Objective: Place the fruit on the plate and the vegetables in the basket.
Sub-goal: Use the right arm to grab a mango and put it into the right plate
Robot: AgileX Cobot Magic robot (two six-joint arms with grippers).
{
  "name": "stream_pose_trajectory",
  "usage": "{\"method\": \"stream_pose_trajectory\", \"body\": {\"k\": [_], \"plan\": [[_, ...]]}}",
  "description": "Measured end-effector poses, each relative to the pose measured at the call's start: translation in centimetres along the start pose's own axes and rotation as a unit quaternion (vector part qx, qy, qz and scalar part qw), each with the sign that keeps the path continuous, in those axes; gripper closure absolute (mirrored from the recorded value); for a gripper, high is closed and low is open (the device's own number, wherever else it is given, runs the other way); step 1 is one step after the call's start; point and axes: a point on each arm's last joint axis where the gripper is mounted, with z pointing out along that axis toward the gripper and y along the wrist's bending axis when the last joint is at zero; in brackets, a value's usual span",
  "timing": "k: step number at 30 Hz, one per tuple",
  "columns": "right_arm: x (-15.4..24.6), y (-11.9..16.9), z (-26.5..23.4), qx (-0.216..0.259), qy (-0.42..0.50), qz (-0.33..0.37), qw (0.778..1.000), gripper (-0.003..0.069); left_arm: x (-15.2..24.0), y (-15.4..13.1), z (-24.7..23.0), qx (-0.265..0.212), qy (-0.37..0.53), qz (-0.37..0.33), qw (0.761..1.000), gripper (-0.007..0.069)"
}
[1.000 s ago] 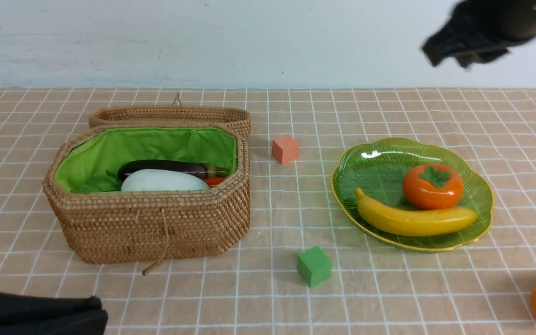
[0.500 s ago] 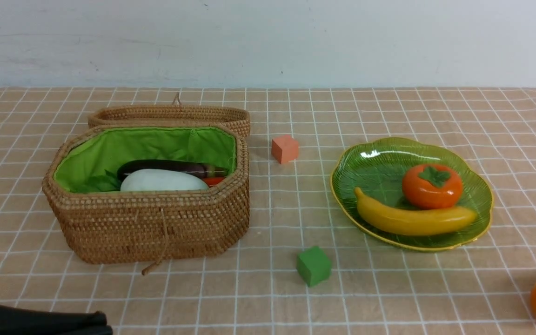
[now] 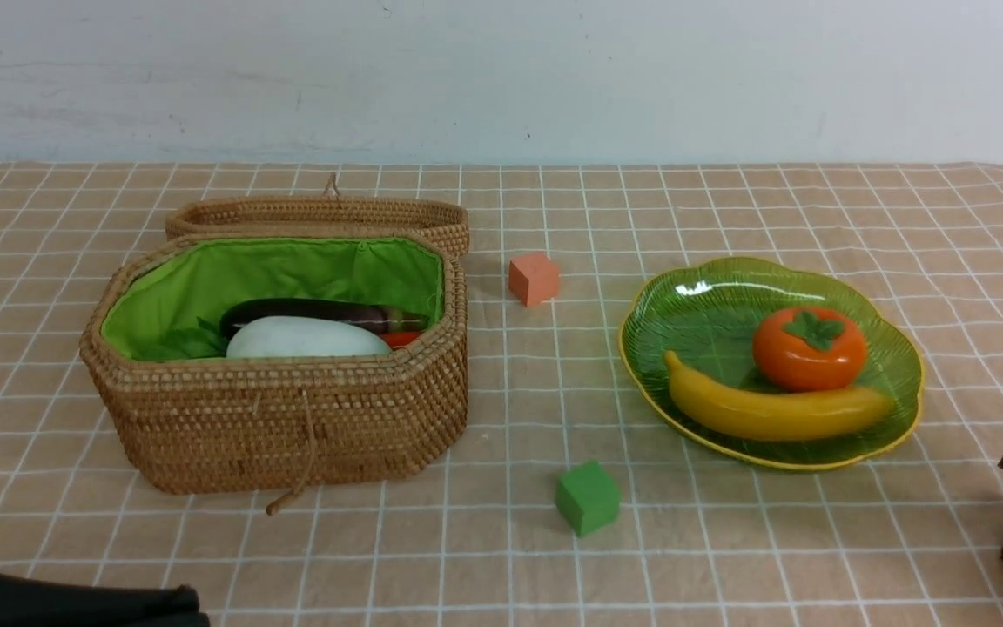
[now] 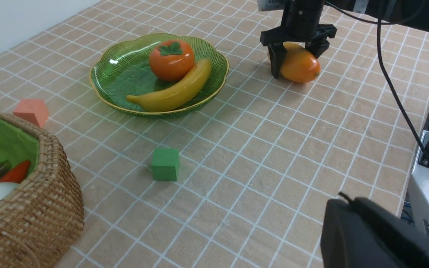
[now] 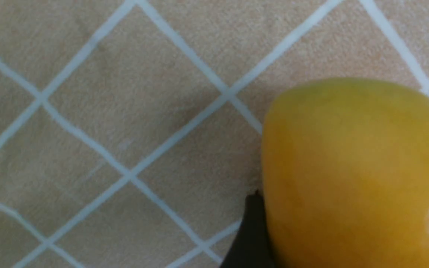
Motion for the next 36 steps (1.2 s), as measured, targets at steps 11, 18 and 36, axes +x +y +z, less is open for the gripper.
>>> {"method": "stream_pose_trajectory", "body": {"k": [11, 18, 36], "plan": [[1.6, 15.2, -8.7, -0.207, -0.188, -0.279, 0.919, 0.0081, -0.3, 0.2, 0.2, -0.007, -0.013, -0.001, 1.000, 0.0635], [1.4, 21.2, -5.4, -0.211, -0.242, -0.379, 0.868, 0.0081, -0.4, 0.3, 0.3, -0.010, -0.017, -0.002, 1.000, 0.0631], [1.4, 21.7, -8.5, -0.216, -0.233, -0.395, 0.862, 0.0090, -1.1, 0.6, 0.2, -0.026, -0.053, -0.015, 0.998, 0.0627]]}}
